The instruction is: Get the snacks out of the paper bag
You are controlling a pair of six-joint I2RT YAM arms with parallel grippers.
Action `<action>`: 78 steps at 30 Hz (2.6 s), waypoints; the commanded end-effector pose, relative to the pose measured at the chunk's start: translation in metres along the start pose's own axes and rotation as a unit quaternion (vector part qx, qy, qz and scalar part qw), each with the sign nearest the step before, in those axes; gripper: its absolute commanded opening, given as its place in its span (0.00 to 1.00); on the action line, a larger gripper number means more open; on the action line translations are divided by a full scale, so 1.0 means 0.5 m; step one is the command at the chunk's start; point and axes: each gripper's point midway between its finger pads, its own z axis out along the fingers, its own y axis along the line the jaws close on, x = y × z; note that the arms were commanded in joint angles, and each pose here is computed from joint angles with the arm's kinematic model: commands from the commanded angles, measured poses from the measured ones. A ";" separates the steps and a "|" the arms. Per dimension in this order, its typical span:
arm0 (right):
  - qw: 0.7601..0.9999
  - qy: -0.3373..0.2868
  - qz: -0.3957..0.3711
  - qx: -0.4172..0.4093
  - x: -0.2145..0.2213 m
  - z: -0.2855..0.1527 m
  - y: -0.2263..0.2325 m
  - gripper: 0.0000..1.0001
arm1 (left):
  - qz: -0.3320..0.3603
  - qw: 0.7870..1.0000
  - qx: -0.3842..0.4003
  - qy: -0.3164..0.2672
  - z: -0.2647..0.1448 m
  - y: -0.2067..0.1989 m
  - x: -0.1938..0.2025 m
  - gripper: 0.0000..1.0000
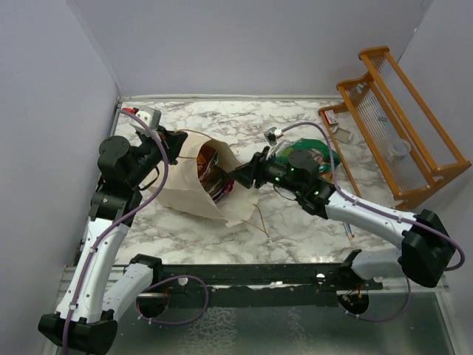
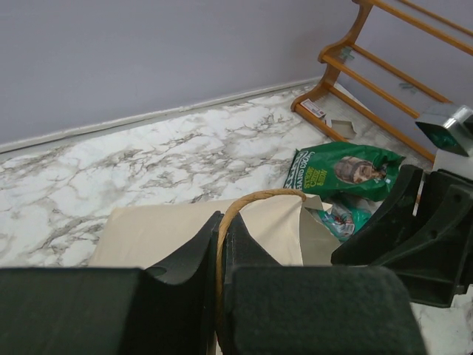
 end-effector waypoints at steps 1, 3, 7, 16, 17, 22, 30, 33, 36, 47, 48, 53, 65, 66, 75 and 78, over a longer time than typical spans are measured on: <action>0.996 -0.058 0.034 0.063 -0.017 0.050 0.003 0.42 | 0.010 1.000 -0.014 -0.014 -0.004 0.009 -0.015 0.00; 0.994 -0.062 0.042 0.073 -0.006 0.068 0.017 0.42 | 0.010 1.000 -0.014 -0.014 -0.003 0.008 -0.016 0.00; 0.989 -0.074 0.066 0.108 0.017 0.092 0.031 0.43 | 0.010 1.000 -0.012 -0.014 -0.003 0.007 -0.018 0.00; 0.967 -0.100 0.125 0.200 0.055 0.133 -0.039 0.45 | 0.008 1.000 -0.014 -0.011 -0.005 0.007 -0.017 0.00; 0.965 -0.096 0.131 0.206 0.062 0.143 -0.044 0.49 | 0.007 1.000 -0.014 -0.011 -0.005 0.007 -0.018 0.00; 0.967 -0.081 0.148 0.189 0.087 0.193 -0.040 0.50 | 0.006 1.000 -0.015 -0.008 -0.002 0.009 -0.015 0.00; 0.962 -0.084 0.160 0.206 0.103 0.251 -0.063 0.50 | 0.002 1.000 -0.010 -0.007 0.003 0.007 -0.015 0.00; 0.957 -0.088 0.160 0.224 0.106 0.266 -0.078 0.50 | 0.001 1.000 -0.011 -0.006 0.003 0.007 -0.016 0.00; 0.954 -0.096 0.160 0.237 0.107 0.275 -0.091 0.50 | 0.003 1.000 -0.011 -0.008 0.001 0.006 -0.018 0.00; 0.958 -0.078 0.169 0.219 0.123 0.286 -0.080 0.20 | 0.003 1.000 -0.018 -0.011 -0.012 0.008 -0.015 0.00; 0.959 -0.080 0.168 0.213 0.116 0.280 -0.073 0.17 | 0.003 1.000 -0.019 -0.011 -0.012 0.008 -0.015 0.00; 0.969 -0.097 0.152 0.170 0.069 0.247 -0.028 0.01 | 0.001 0.999 -0.028 -0.016 -0.013 0.015 -0.013 0.00; 0.985 -0.105 0.102 0.087 -0.004 0.176 0.062 0.01 | -0.001 0.998 -0.062 -0.023 -0.009 0.041 -0.014 0.00; 0.987 -0.106 0.095 0.078 -0.010 0.168 0.071 0.01 | -0.003 0.997 -0.069 -0.021 -0.009 0.045 -0.012 0.00; 0.993 -0.107 0.043 0.036 -0.044 0.085 0.118 0.01 | -0.001 0.995 -0.102 -0.023 -0.010 0.069 -0.018 0.00; 0.993 -0.107 0.033 0.037 -0.063 0.065 0.129 0.01 | 0.002 0.994 -0.109 -0.020 -0.010 0.074 -0.017 0.00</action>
